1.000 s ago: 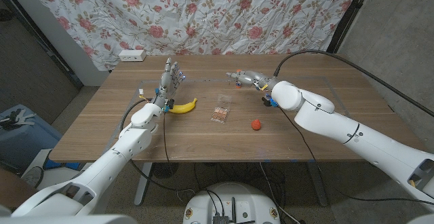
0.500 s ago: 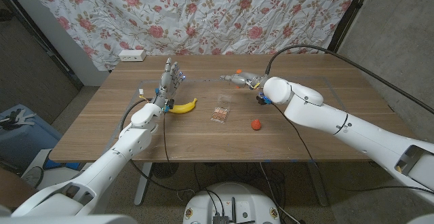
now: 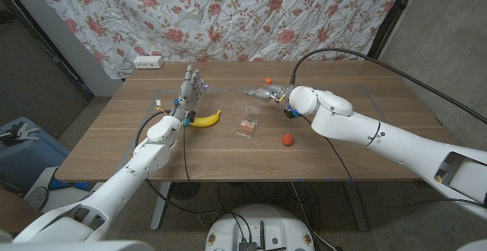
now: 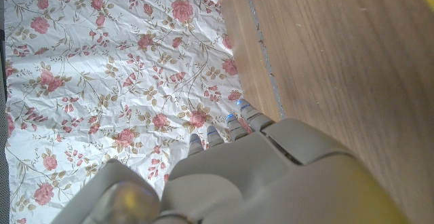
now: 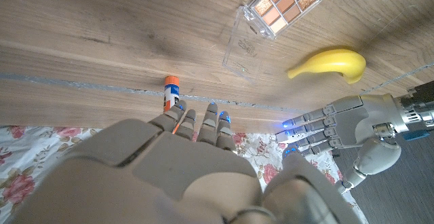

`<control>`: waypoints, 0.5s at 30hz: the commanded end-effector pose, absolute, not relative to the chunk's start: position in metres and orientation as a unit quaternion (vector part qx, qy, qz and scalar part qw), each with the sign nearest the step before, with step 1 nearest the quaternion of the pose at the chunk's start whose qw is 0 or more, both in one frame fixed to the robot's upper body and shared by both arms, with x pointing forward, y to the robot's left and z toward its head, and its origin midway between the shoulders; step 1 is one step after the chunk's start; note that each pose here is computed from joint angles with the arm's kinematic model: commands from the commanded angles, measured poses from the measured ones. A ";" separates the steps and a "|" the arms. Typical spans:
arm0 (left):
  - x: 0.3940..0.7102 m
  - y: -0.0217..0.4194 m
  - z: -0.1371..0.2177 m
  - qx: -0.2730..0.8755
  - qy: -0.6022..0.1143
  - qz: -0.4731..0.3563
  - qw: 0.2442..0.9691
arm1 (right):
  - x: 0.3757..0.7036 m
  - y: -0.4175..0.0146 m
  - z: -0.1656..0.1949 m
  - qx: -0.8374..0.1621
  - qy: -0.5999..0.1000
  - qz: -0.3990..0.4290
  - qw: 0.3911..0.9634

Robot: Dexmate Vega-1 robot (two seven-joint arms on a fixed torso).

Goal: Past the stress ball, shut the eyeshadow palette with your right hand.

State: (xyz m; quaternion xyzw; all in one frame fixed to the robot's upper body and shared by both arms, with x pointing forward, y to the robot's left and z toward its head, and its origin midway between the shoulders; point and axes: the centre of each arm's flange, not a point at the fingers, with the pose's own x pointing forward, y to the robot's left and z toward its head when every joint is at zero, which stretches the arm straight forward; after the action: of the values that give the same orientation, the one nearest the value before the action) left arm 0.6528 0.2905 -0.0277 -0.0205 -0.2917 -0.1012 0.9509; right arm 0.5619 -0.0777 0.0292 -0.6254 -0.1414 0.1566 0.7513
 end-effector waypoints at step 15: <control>0.653 0.291 -0.028 -0.020 -0.292 -0.102 0.951 | 0.579 -0.065 0.022 -0.654 -0.102 0.173 0.730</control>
State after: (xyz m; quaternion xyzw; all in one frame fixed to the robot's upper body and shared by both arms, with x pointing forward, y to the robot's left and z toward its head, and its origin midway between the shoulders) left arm 0.6528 0.2906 -0.0277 -0.0204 -0.2916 -0.1010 0.9510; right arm 0.5729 -0.0685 0.0270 -0.6435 -0.1209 0.1643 0.7378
